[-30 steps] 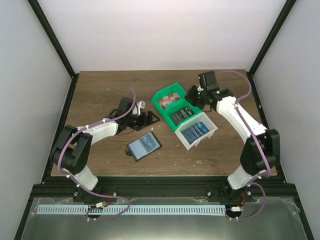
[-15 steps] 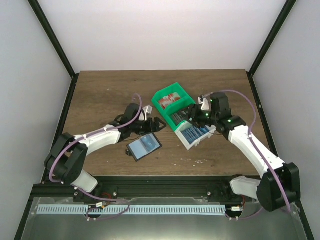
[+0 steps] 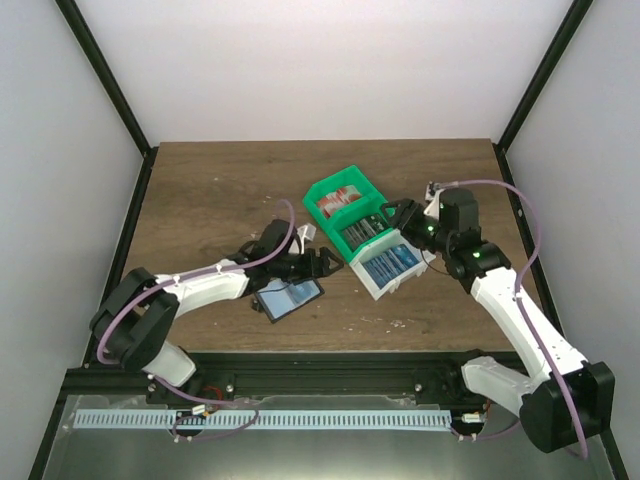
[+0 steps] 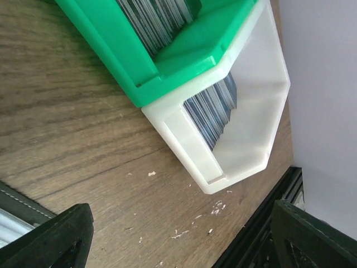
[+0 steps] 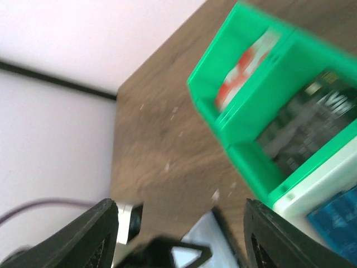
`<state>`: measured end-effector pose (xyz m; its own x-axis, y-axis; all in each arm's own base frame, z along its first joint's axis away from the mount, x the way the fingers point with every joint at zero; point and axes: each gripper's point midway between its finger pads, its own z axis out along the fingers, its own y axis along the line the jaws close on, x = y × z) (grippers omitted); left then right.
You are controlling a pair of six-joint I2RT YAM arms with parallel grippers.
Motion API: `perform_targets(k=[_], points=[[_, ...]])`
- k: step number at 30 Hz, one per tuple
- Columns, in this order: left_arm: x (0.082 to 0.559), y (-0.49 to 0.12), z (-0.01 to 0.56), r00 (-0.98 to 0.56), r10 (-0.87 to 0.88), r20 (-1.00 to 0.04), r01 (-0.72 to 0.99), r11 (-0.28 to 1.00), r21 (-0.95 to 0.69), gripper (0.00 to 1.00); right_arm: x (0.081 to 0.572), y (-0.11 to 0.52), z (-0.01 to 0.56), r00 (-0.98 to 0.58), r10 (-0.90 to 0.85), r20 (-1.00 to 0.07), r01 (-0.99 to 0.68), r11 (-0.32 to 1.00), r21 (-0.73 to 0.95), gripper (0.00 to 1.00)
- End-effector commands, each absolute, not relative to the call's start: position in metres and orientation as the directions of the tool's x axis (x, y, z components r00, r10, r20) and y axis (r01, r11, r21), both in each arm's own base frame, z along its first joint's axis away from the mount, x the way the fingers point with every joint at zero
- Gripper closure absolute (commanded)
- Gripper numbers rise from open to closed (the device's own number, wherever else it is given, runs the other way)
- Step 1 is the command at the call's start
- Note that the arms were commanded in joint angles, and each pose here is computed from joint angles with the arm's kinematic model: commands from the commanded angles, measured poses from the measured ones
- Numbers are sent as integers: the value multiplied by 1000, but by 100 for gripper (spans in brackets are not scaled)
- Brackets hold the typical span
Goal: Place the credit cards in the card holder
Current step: Move the storage box to the center of the board.
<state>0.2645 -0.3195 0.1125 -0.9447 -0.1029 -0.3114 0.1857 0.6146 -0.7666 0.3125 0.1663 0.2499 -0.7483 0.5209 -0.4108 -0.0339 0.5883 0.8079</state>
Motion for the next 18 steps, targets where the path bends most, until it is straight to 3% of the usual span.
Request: perform_targets(k=[1, 10, 18], points=[[267, -335, 110, -950, -117, -289, 162, 606, -779, 11, 344, 109, 268, -491, 664, -564, 97, 685, 722, 38], [253, -367, 85, -965, -79, -251, 145, 635, -758, 12, 355, 25, 245, -156, 668, -728, 422, 711, 562, 34], [253, -381, 64, -975, -117, -190, 74, 632, -771, 14, 352, 28, 248, -157, 677, -719, 395, 710, 583, 31]])
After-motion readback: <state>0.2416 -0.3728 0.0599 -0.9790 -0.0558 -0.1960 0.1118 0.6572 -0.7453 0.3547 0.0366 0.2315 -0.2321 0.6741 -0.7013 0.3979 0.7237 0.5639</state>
